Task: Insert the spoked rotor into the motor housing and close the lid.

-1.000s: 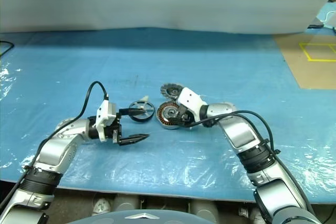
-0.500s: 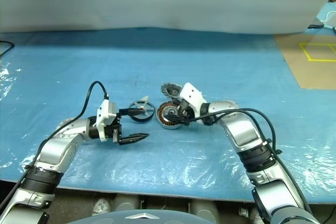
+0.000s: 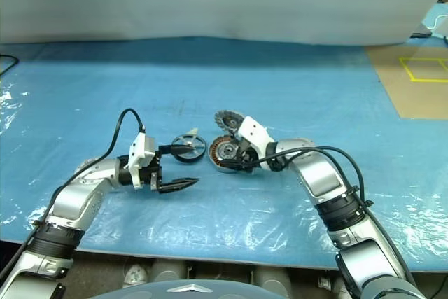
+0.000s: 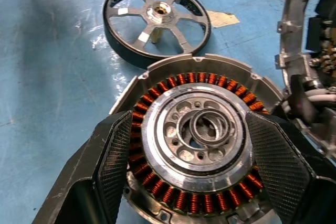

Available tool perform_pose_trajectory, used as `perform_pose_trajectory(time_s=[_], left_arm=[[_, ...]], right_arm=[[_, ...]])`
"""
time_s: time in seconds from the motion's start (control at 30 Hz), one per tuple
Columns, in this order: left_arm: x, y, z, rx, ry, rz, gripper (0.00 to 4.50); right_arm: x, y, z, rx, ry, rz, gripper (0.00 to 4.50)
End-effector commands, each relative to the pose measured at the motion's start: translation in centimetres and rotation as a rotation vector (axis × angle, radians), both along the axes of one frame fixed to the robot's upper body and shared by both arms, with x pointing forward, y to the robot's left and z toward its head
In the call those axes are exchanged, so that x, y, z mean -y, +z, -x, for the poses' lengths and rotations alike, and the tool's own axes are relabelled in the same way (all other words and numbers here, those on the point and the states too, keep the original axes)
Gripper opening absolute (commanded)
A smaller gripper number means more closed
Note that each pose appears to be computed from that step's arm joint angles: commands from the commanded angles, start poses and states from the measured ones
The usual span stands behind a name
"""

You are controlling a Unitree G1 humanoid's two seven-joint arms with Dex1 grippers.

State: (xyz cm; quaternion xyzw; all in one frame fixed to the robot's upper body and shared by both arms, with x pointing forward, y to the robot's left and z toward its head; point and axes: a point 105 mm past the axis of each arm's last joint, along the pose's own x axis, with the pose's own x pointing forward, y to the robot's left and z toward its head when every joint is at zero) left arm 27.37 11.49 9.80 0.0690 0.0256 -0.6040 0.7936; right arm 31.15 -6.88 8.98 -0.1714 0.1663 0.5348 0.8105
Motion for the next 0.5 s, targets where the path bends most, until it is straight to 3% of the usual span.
perform_pose_trajectory(time_s=[0.03,0.5], left_arm=[[0.2,0.6,0.0,0.028,-0.011,0.008,4.50],[0.2,0.7,-0.2,0.033,0.000,0.017,4.50]], right_arm=[[-0.2,0.1,0.4,0.008,0.020,0.012,3.58],[-0.8,0.4,1.4,0.003,0.108,0.010,3.58]])
